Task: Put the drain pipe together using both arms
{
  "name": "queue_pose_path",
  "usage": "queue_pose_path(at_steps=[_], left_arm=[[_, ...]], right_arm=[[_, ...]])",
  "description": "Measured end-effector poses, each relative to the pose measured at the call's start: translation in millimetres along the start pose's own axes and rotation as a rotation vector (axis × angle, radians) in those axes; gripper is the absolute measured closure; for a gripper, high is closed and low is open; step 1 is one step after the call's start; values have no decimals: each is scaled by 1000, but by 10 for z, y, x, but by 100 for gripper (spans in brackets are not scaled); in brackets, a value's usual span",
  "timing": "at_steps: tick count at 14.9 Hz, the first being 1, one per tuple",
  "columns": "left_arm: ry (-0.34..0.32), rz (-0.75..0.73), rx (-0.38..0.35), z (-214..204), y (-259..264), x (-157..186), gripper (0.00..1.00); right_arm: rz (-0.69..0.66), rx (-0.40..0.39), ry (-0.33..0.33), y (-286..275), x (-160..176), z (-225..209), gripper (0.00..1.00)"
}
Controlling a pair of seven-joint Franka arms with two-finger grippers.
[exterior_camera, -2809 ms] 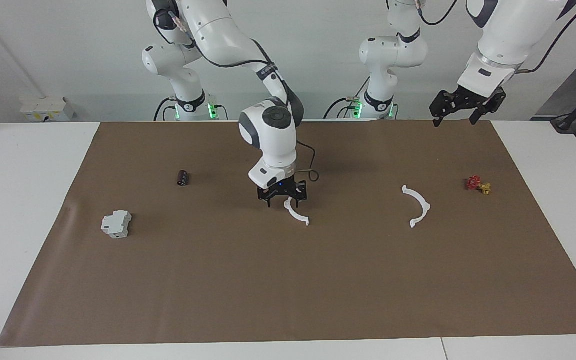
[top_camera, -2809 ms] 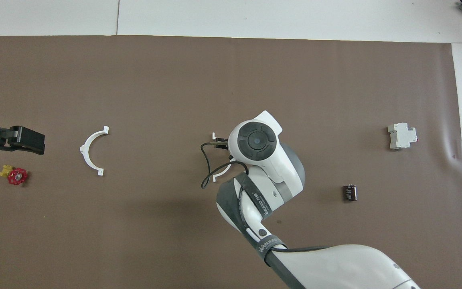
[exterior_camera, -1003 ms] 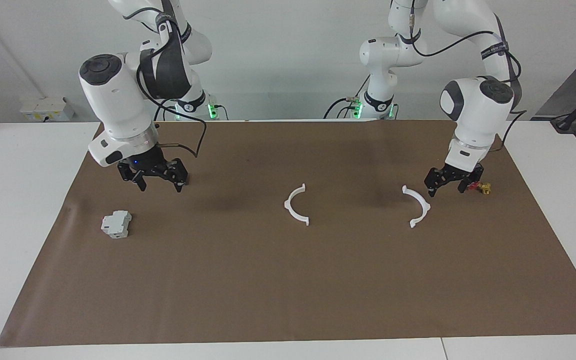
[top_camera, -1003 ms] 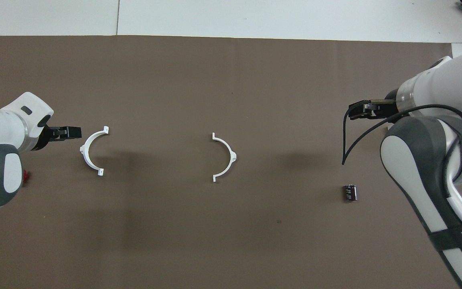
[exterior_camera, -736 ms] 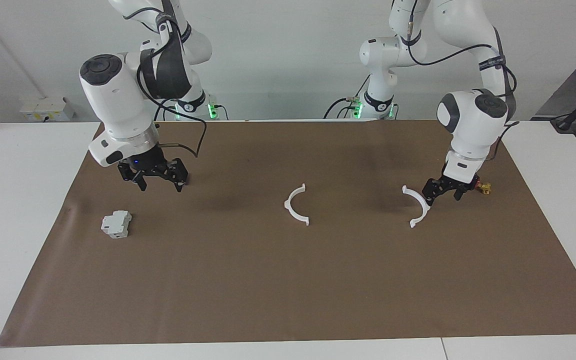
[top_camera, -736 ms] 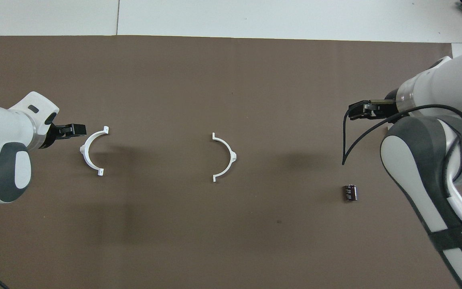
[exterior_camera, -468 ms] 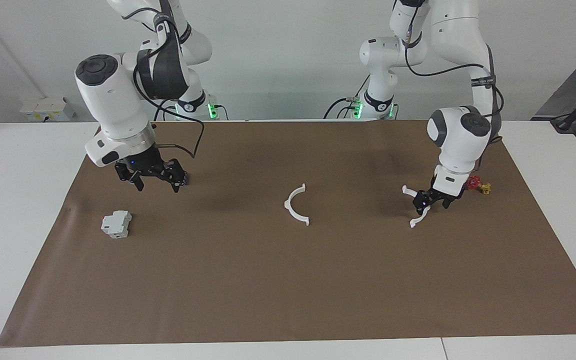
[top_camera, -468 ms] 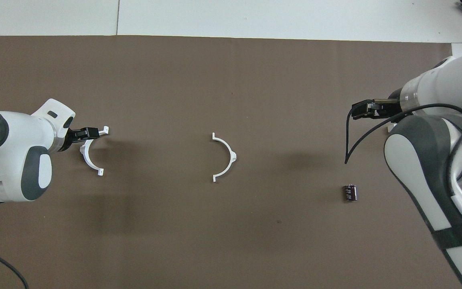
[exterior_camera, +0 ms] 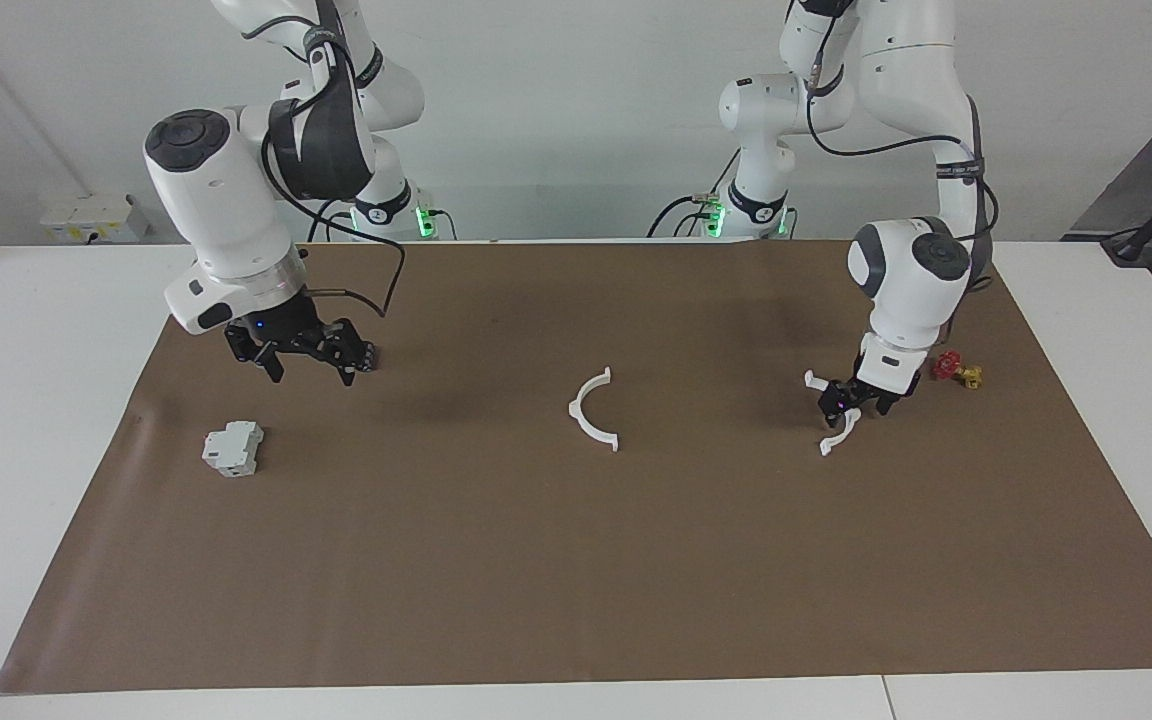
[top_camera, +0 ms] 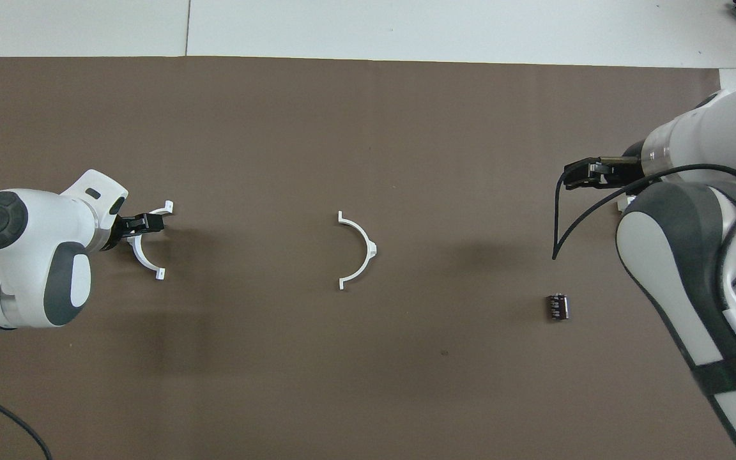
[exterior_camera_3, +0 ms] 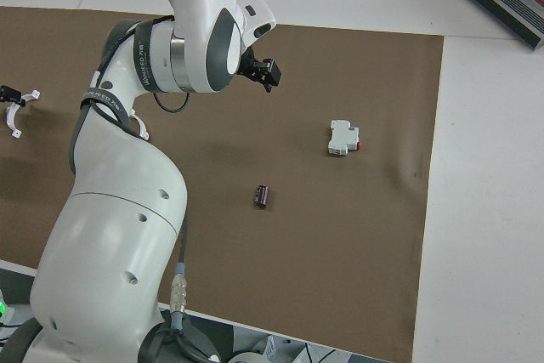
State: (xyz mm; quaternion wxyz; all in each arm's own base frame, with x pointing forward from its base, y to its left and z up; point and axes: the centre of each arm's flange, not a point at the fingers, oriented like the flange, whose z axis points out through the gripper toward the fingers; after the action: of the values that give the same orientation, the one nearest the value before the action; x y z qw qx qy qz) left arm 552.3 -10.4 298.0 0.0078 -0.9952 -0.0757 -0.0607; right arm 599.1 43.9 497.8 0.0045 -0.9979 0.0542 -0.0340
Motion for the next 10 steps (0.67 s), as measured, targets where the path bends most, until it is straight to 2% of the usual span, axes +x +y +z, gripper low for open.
queue_pose_path(at_steps=[2, 3, 4, 5, 10], left_arm=[[-5, 2, 0, 11, 11, -17, 0], [-7, 6, 0, 12, 29, -24, 6], [-8, 11, -1, 12, 54, -32, 6], [-8, 14, -1, 11, 76, -37, 14], [-24, 33, 1, -69, 195, -50, 74]], right_arm=[[4, -7, -43, 30, -34, -47, 0], [7, -11, -63, 54, -48, -112, 0], [13, -13, -78, 93, -60, -195, 0], [17, -13, -88, 144, -80, -290, 0], [-13, -2, -147, 491, -407, -855, 0]])
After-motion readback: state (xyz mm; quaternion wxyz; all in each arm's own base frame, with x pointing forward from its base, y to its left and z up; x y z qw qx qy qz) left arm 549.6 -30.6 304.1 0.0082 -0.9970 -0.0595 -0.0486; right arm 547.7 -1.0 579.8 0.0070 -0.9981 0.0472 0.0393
